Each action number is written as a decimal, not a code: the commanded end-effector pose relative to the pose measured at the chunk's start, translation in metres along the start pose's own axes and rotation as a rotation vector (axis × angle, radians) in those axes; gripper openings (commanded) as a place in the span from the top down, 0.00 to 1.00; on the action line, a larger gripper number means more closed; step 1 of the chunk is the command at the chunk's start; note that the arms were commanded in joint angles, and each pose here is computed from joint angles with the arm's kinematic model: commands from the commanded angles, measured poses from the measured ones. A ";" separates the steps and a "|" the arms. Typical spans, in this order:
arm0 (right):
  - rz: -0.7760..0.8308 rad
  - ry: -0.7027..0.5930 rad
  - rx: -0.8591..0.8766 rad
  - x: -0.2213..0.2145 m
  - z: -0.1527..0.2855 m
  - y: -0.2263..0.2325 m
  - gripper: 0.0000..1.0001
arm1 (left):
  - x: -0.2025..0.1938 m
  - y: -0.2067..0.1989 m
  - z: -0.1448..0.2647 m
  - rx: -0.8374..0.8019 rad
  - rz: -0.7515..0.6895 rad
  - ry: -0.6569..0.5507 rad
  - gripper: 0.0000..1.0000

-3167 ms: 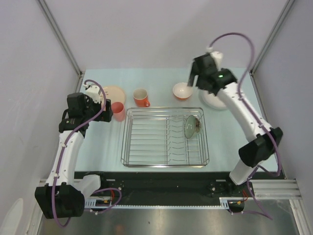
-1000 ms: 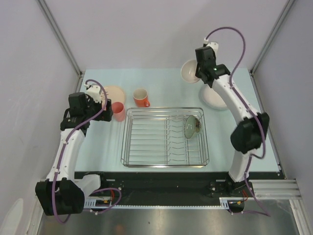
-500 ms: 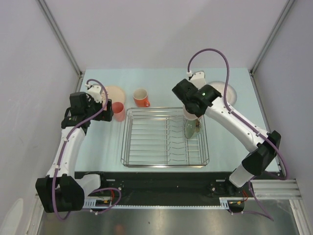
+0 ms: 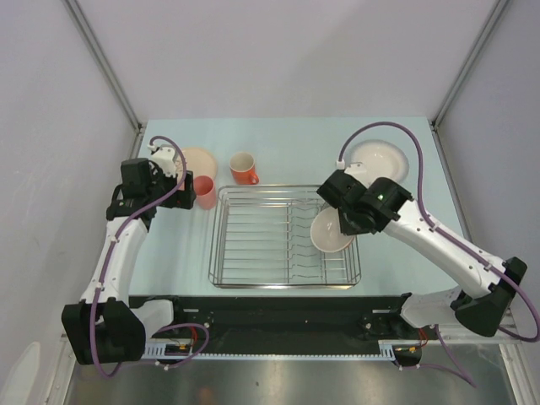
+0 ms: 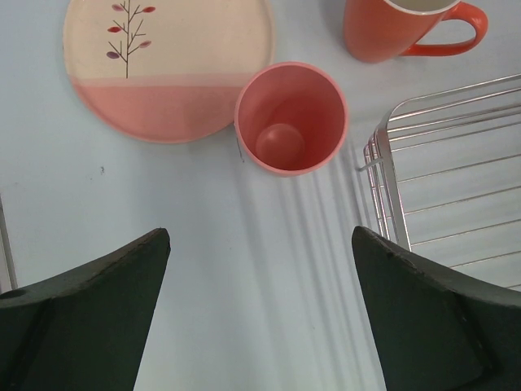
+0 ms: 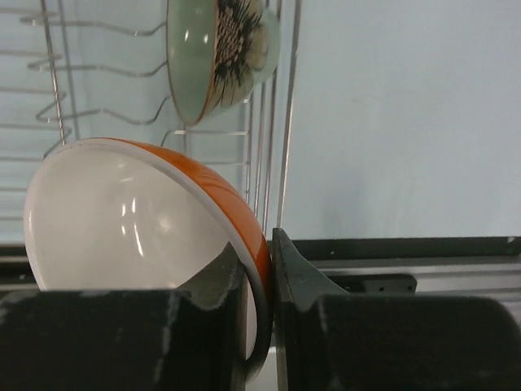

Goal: Load the mixed dishes into the dish rack

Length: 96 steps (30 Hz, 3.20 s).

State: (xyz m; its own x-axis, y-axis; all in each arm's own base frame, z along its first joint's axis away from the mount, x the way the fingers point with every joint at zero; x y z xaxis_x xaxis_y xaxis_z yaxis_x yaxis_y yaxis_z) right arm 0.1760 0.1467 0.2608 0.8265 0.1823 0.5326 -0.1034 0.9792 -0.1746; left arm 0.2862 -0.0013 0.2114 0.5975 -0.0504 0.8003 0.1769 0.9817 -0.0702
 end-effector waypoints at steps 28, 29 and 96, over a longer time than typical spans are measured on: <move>0.273 0.339 -0.239 -0.096 -0.031 -0.017 1.00 | 0.017 -0.004 0.009 -0.037 -0.023 -0.066 0.00; 0.270 0.333 -0.245 -0.095 -0.032 -0.017 1.00 | 0.016 -0.004 0.009 -0.037 -0.025 -0.065 0.00; -1.348 -0.140 0.132 0.074 -0.249 -0.174 0.19 | 0.006 -0.001 0.016 0.004 -0.048 -0.053 0.00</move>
State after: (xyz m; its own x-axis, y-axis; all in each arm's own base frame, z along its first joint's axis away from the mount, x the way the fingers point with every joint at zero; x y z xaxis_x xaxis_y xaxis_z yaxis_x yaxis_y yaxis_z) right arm 0.3664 -0.0287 0.1185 0.3064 -0.9025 0.3026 0.7439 0.4254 0.5154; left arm 0.2761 -0.0034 0.2204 0.5622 -0.0706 0.8240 0.2035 0.9775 -0.0552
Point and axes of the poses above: each gripper's point midway between its finger pads, its own z axis back along the fingers, its own y axis along the line the jaws close on, x = y × z, the point moved 5 cm from there along z, back along the fingers, and after that the axes turned 4 degrees about z, right-handed, at the moved point
